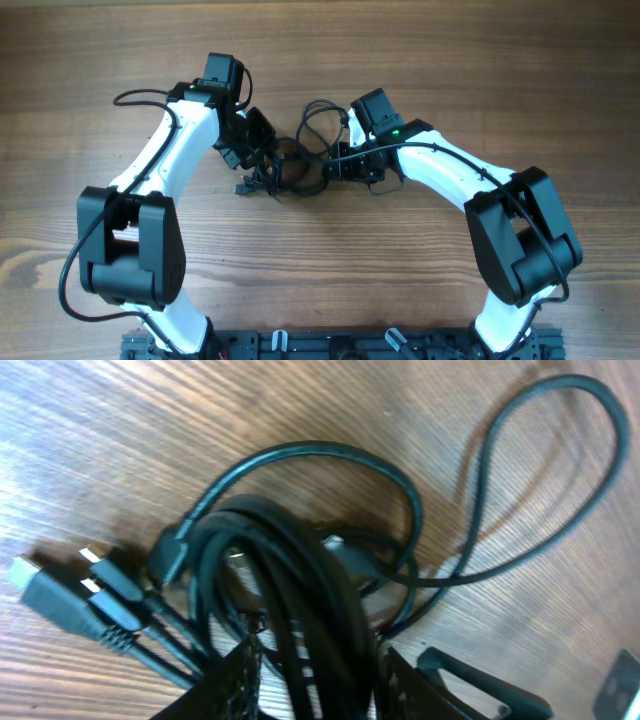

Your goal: Untangle cables

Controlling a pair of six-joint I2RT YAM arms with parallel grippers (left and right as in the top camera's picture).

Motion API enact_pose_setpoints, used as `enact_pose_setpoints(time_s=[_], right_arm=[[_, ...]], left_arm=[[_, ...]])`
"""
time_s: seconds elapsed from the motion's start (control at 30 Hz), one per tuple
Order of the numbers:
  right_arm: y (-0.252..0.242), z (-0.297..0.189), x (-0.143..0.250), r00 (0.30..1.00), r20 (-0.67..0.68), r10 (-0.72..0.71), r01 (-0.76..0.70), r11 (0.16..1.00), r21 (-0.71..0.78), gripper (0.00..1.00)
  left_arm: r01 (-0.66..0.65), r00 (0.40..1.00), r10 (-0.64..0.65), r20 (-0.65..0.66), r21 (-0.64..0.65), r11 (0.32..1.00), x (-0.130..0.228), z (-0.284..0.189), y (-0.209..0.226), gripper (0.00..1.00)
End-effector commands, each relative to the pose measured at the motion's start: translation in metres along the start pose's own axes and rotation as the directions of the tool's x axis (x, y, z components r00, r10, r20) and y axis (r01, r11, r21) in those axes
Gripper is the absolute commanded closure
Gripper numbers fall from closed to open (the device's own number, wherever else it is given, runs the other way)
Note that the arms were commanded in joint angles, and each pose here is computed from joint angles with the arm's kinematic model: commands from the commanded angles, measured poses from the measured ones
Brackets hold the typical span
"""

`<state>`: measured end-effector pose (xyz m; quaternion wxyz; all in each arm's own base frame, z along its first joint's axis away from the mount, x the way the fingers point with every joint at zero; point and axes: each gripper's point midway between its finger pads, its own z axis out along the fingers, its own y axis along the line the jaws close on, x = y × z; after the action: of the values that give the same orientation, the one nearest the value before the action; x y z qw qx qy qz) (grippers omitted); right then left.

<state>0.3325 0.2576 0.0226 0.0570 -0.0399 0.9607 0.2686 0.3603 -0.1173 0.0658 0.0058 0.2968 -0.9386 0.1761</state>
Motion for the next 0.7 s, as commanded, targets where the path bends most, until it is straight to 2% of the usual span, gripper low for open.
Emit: enact_pose_setpoints(time_s=[0.0,0.03,0.23,0.37,0.4,0.43,0.6,0.67], right_arm=[[-0.005,0.003,0.003,1.000,-0.004,-0.013,0.013,1.000,0.020,0.51],[-0.005,0.003,0.003,1.000,-0.004,-0.012,0.012,1.000,0.020,0.51],[-0.005,0.003,0.005,1.000,-0.010,-0.009,0.009,1.000,0.023,0.51],[-0.005,0.003,0.005,1.000,-0.010,-0.009,0.009,1.000,0.023,0.51],[-0.005,0.003,0.004,1.000,-0.010,-0.009,0.009,1.000,0.023,0.51],[-0.005,0.003,0.004,1.000,-0.010,-0.010,0.010,1.000,0.023,0.50],[-0.010,0.001,0.007,1.000,-0.028,0.013,-0.013,1.000,0.023,0.50],[-0.006,-0.006,0.007,0.998,-0.054,-0.022,0.020,0.999,-0.042,0.51]], left_arm=[[0.009,1.000,-0.008,0.009,-0.049,0.999,-0.002,0.005,0.011,0.54],[0.009,1.000,-0.009,0.006,-0.051,0.999,-0.001,0.005,0.011,0.46],[0.016,1.000,-0.013,0.027,-0.108,0.994,-0.003,0.004,0.022,0.48],[0.016,1.000,-0.014,0.022,-0.101,0.995,-0.002,0.004,0.021,0.71],[0.016,1.000,-0.015,0.016,-0.095,0.995,-0.001,0.004,0.020,0.81],[0.016,1.000,-0.015,0.012,-0.093,0.996,0.000,0.005,0.020,0.96],[0.010,0.999,-0.012,-0.030,-0.069,0.998,0.007,0.004,0.016,0.96],[-0.090,0.993,0.092,-0.073,0.022,0.996,0.013,0.005,0.000,0.96]])
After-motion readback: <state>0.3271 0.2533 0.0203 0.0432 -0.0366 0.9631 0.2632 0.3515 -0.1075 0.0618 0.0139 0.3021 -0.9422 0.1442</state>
